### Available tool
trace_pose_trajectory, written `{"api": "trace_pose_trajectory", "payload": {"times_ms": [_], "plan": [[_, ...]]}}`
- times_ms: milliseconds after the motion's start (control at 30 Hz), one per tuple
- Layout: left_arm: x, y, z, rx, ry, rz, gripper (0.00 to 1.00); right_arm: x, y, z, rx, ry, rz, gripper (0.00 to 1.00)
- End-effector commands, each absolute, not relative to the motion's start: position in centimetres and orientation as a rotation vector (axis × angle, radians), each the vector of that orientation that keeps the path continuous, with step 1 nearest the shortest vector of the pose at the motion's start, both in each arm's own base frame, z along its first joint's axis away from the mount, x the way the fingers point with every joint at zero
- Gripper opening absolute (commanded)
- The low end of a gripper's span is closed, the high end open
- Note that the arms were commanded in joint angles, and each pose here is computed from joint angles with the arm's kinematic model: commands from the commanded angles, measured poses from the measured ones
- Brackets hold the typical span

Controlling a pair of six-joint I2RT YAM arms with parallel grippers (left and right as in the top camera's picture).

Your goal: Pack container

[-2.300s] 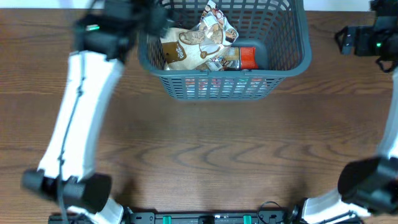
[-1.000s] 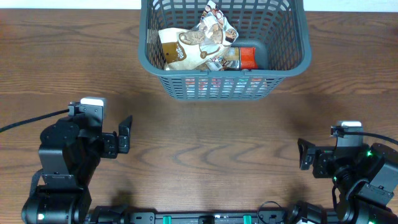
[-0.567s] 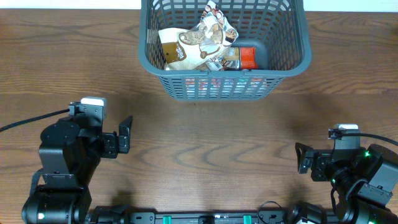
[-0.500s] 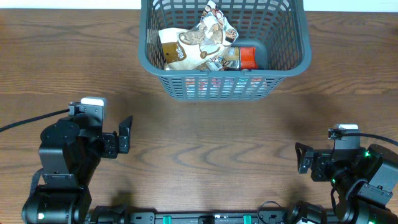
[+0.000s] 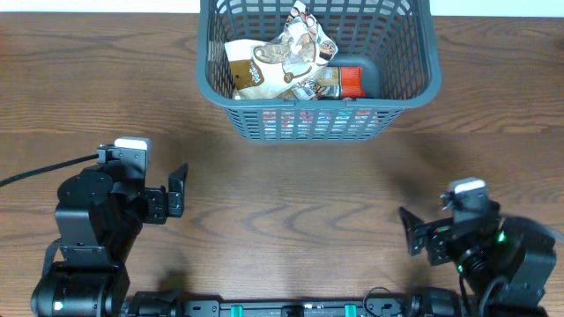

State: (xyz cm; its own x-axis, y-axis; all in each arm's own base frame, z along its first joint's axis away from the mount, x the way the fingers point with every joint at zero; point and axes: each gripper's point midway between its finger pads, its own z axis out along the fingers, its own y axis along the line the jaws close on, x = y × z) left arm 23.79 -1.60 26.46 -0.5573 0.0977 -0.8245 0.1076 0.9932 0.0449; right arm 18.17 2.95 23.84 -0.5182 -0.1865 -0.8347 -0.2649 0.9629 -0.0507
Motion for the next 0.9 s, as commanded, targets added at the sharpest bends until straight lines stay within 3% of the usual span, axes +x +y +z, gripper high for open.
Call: {"api": "trace_pose_trajectory", "payload": {"times_ms": [0, 400, 867], "plan": [[23.8, -1.6, 26.2, 0.161, 2.170, -0.012, 0.99, 17.9, 4.9, 24.3, -0.436, 1.999, 0.132, 0.99], [23.8, -1.6, 26.2, 0.161, 2.170, -0.012, 0.99, 23.4, 5.7, 21.9, -0.402, 1.557, 0.026, 0.99], [23.8, -1.6, 26.2, 0.161, 2.170, -0.012, 0.98, 24.6, 2.6, 16.6, -0.214, 1.591, -0.080, 0.99]]}}
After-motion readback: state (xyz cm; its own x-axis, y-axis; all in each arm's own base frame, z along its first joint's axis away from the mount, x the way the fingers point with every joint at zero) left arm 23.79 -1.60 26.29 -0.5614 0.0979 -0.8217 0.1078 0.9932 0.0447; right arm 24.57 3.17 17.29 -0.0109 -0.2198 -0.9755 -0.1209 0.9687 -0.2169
